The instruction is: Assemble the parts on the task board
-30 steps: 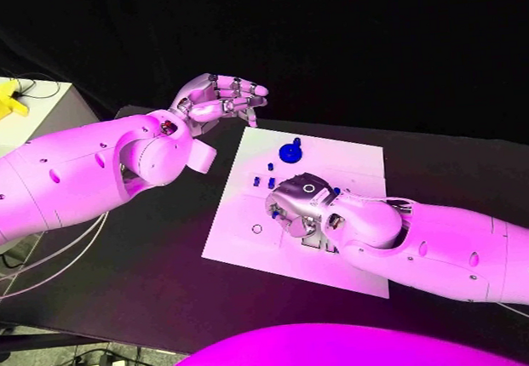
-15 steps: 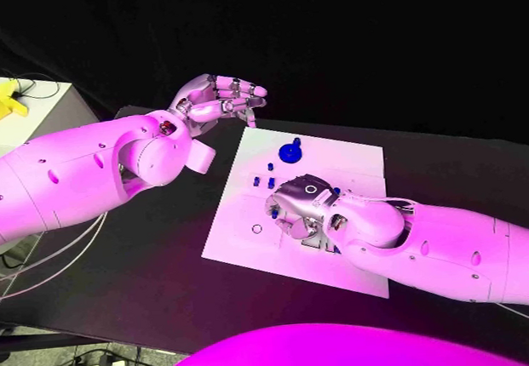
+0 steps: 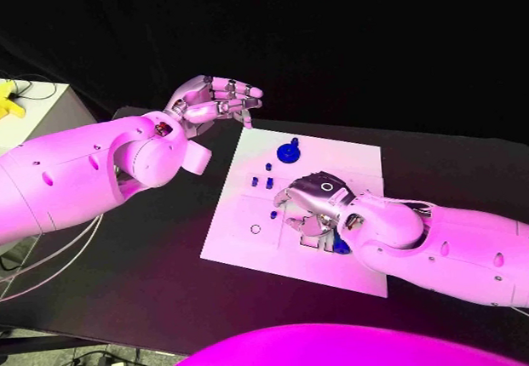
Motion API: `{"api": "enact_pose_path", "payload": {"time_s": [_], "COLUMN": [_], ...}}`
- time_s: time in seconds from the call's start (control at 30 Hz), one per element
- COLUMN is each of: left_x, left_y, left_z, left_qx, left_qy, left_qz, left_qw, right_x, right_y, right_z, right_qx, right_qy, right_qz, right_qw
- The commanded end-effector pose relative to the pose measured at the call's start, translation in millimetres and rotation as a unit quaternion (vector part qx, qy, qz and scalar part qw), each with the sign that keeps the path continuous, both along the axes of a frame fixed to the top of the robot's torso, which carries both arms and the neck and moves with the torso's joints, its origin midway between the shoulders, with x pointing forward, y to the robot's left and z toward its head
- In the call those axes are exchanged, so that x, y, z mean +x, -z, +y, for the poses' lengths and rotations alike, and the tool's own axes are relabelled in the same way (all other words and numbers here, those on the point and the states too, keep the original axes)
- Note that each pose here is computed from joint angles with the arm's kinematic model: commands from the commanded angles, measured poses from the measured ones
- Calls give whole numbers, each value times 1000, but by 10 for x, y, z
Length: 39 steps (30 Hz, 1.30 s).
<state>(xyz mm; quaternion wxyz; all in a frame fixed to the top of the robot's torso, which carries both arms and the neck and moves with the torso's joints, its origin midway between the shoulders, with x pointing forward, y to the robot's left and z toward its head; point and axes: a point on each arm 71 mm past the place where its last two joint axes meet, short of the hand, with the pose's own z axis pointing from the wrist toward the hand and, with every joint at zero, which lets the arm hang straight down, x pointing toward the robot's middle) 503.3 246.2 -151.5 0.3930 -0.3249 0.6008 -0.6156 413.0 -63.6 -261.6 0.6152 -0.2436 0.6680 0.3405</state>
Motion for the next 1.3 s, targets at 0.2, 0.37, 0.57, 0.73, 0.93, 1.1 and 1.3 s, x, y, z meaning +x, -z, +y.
{"api": "enact_pose_path", "payload": {"time_s": [0.2, 0.37, 0.57, 0.73, 0.93, 1.1, 1.3], "left_x": [-7, -6, -3, -1, 1, 2, 1], "left_y": [-5, -3, -1, 1, 5, 6, 7], "left_z": [-21, -26, -39, -58, -64, -59, -65], "left_qx": [-2, -3, -3, -4, -4, -4, -4], "left_qy": [10, 12, 13, 16, 16, 16, 16], "left_qz": [1, 1, 1, 1, 2, 2, 2], "left_qw": [1000, 1000, 1000, 1000, 1000, 1000, 1000], "right_x": [28, 136, 258, 386, 472, 495, 504], "right_y": [-267, -450, -511, -484, -425, -375, -311], "right_z": [-333, -701, -994, -1141, -1141, -1076, -969], "right_qx": [65, 50, 12, -17, -41, -50, -55], "right_qy": [28, 55, 73, 89, 94, 89, 80], "right_qz": [9, 30, 37, 36, 35, 39, 45], "right_qw": [997, 997, 997, 995, 994, 994, 994]}}
